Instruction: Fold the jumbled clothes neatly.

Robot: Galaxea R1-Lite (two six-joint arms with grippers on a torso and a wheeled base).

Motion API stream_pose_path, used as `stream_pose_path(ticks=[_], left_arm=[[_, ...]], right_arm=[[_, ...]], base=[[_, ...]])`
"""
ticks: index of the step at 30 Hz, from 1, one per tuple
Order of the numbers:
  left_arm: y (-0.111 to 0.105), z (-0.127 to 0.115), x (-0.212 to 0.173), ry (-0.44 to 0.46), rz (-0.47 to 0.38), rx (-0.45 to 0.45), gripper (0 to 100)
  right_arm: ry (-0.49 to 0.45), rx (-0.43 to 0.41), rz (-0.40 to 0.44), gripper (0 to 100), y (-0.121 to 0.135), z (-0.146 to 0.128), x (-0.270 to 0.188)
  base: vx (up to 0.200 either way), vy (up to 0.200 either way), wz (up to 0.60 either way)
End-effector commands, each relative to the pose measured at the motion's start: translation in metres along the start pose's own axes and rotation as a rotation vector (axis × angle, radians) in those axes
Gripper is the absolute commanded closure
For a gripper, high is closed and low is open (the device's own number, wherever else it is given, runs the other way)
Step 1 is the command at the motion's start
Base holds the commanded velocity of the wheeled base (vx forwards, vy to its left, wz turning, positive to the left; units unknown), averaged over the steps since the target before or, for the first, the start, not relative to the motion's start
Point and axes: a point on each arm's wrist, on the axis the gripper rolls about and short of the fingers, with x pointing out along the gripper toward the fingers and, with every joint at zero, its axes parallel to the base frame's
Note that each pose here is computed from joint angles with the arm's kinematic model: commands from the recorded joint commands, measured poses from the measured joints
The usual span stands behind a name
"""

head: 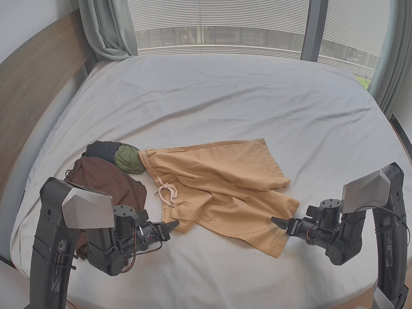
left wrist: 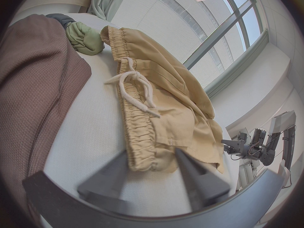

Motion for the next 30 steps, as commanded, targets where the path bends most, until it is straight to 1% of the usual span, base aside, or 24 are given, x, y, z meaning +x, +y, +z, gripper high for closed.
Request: stream_pose_path(ticks=[1, 5, 6, 10, 16, 21, 26, 30], left_arm=[[0.001, -0.001, 0.001, 0.001, 0.001, 0.000, 100], [0.003, 0.002, 0.004, -0.018, 0.000, 0.004, 100], [0.003, 0.007, 0.005, -0.036, -0.001, 0.006, 100], [0.005, 0.013, 0.007, -0.064, 0.007, 0.012, 100], [0.005, 0.015, 0.010, -0.082, 0.013, 0.017, 100], [0.005, 0.015, 0.009, -0.080, 0.012, 0.016, 100], [0.006, 0.015, 0.009, -0.081, 0.015, 0.016, 100], [0.006, 0.015, 0.009, -0.083, 0.014, 0.016, 100]], right_arm=[[0.005, 0.000, -0.002, 0, 0.000, -0.001, -0.001], [0.013, 0.000, 0.003, 0, 0.001, -0.001, -0.003], [0.032, 0.001, 0.003, 0, 0.002, -0.005, -0.007], [0.091, -0.003, 0.023, 0, 0.007, -0.016, -0.013], [0.136, -0.016, 0.035, 0, 0.015, -0.026, -0.016], [0.183, -0.026, 0.052, 0, 0.024, -0.037, -0.020], [0.214, -0.033, 0.059, 0, 0.027, -0.044, -0.023], [0.228, -0.027, 0.082, 0, 0.032, -0.046, -0.023]], base=[[0.000, 0.000, 0.00], [0.000, 0.000, 0.00], [0.000, 0.000, 0.00], [0.000, 0.000, 0.00], [0.000, 0.000, 0.00], [0.000, 0.000, 0.00], [0.000, 0.000, 0.00], [0.000, 0.000, 0.00]])
